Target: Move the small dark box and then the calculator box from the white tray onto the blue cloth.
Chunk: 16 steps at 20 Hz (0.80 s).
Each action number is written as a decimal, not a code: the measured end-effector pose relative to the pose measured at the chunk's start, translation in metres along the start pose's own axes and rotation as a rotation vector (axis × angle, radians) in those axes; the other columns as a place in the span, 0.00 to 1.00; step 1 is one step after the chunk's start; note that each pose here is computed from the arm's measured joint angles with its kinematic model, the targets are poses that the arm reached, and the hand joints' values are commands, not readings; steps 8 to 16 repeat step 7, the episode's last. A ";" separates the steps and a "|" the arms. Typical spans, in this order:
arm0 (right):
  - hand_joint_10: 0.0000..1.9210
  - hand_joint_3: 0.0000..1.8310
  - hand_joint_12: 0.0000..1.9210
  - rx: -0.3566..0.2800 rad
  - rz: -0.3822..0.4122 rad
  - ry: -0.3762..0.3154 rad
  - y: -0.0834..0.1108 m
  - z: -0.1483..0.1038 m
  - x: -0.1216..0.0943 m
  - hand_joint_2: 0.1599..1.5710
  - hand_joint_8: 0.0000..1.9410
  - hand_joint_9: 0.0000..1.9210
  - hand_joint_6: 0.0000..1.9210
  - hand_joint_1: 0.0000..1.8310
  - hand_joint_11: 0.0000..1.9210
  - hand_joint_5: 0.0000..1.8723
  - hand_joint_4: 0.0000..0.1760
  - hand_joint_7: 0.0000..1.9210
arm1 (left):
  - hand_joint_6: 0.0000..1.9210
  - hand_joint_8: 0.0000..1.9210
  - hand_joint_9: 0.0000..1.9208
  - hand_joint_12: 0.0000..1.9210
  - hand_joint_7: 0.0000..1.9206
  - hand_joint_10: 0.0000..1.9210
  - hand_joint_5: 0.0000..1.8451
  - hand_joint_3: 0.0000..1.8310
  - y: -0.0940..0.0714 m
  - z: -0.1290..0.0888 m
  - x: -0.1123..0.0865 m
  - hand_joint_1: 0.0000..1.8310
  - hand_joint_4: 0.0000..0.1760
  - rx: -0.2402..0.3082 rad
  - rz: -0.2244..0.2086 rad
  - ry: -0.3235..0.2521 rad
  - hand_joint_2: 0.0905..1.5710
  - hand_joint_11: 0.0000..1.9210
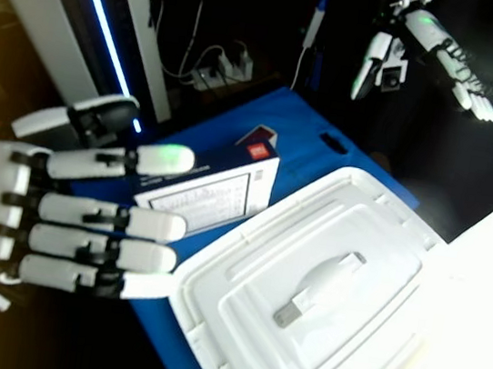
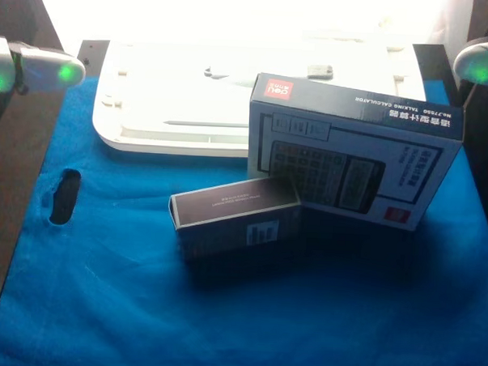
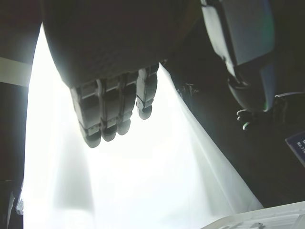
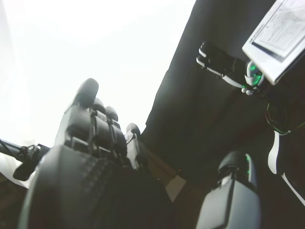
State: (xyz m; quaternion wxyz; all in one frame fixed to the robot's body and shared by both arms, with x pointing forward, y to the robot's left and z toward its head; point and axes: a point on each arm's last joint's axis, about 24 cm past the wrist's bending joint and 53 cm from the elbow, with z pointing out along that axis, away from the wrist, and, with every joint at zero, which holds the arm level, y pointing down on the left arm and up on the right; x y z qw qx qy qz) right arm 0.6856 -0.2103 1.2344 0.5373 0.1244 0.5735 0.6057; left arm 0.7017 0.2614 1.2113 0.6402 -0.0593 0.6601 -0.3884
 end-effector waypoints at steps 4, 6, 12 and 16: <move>0.00 0.00 0.11 0.004 -0.030 -0.012 0.004 -0.004 -0.014 0.42 0.00 0.00 0.00 0.33 0.00 0.00 1.00 0.00 | 0.00 0.00 0.02 0.01 0.03 0.00 0.00 0.01 -0.026 -0.018 -0.004 0.37 1.00 0.078 0.005 -0.016 0.57 0.02; 0.00 0.00 0.11 -0.013 -0.036 -0.028 0.010 -0.005 -0.020 0.41 0.00 0.01 0.00 0.38 0.00 0.00 1.00 0.01 | 0.00 0.00 0.06 0.02 0.03 0.01 0.00 0.00 -0.050 -0.030 -0.015 0.37 1.00 0.155 0.026 -0.047 0.61 0.02; 0.00 0.00 0.14 -0.032 -0.031 -0.033 0.015 -0.005 -0.020 0.42 0.00 0.00 0.00 0.39 0.00 0.00 1.00 0.00 | 0.00 0.00 0.06 0.03 0.03 0.01 0.00 0.00 -0.058 -0.033 -0.019 0.35 1.00 0.179 0.035 -0.062 0.62 0.03; 0.00 0.00 0.14 -0.032 -0.031 -0.033 0.015 -0.005 -0.020 0.42 0.00 0.00 0.00 0.39 0.00 0.00 1.00 0.00 | 0.00 0.00 0.06 0.03 0.03 0.01 0.00 0.00 -0.058 -0.033 -0.019 0.35 1.00 0.179 0.035 -0.062 0.62 0.03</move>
